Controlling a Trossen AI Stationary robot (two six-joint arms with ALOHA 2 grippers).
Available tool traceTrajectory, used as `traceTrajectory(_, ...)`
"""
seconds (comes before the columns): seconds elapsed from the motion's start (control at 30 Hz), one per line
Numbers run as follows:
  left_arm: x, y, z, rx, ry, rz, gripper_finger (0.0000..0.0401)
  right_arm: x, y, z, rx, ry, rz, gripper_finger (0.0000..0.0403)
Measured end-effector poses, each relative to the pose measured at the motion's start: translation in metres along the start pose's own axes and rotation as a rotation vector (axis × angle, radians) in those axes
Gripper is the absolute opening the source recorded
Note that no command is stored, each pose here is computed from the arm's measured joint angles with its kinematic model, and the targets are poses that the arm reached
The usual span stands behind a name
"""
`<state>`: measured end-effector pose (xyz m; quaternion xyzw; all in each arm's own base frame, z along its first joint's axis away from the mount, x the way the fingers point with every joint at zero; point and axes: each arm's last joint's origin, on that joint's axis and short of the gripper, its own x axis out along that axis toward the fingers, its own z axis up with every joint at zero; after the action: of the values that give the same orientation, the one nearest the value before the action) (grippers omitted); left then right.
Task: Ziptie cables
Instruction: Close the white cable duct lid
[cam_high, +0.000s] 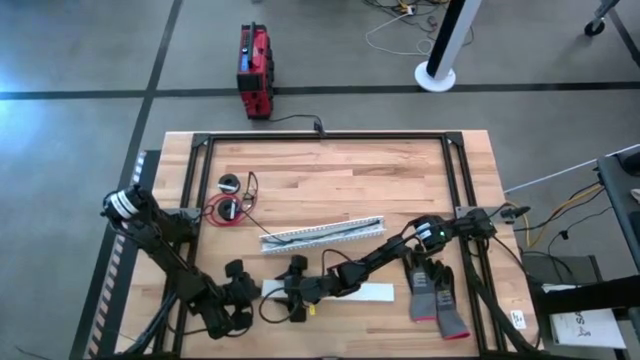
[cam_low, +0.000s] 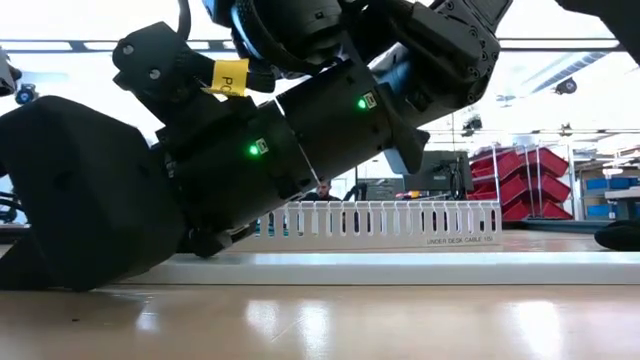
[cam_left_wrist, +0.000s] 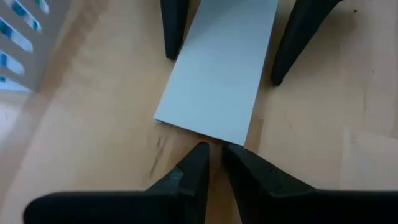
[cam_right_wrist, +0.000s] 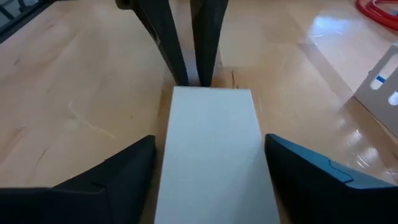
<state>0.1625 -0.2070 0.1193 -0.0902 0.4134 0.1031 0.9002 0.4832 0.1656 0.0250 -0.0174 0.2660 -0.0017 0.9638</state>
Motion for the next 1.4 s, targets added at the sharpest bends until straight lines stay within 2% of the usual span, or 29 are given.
traceTrajectory(0.1,-0.001,-0.004,0.005,0.024,-0.066,0.003,0.0047,0.003,-0.001,-0.006,0.001,0.016,-0.009,0.0256)
traceTrajectory(0.23,-0.004,-0.007,0.009,0.061,-0.087,-0.002,0.0047,0.006,-0.001,-0.013,0.005,0.020,-0.016,0.0220)
traceTrajectory(0.4,-0.017,-0.009,0.020,0.073,-0.118,-0.012,0.0042,0.006,-0.001,-0.014,-0.001,0.028,-0.013,0.0220)
traceTrajectory(0.57,-0.029,0.004,0.024,0.090,-0.163,0.049,0.0032,0.001,0.000,-0.002,-0.024,0.011,-0.004,0.0220)
traceTrajectory(0.87,-0.016,0.036,0.001,0.014,-0.134,0.130,0.0037,-0.018,-0.004,0.027,-0.130,0.068,-0.012,0.0220)
traceTrajectory(1.13,-0.009,0.052,-0.008,0.006,-0.136,0.180,0.0078,-0.050,-0.018,0.071,-0.207,0.112,-0.039,0.0220)
traceTrajectory(1.4,-0.001,0.069,-0.006,0.013,-0.245,0.287,0.0162,-0.079,-0.038,0.110,-0.246,0.097,-0.093,0.0220)
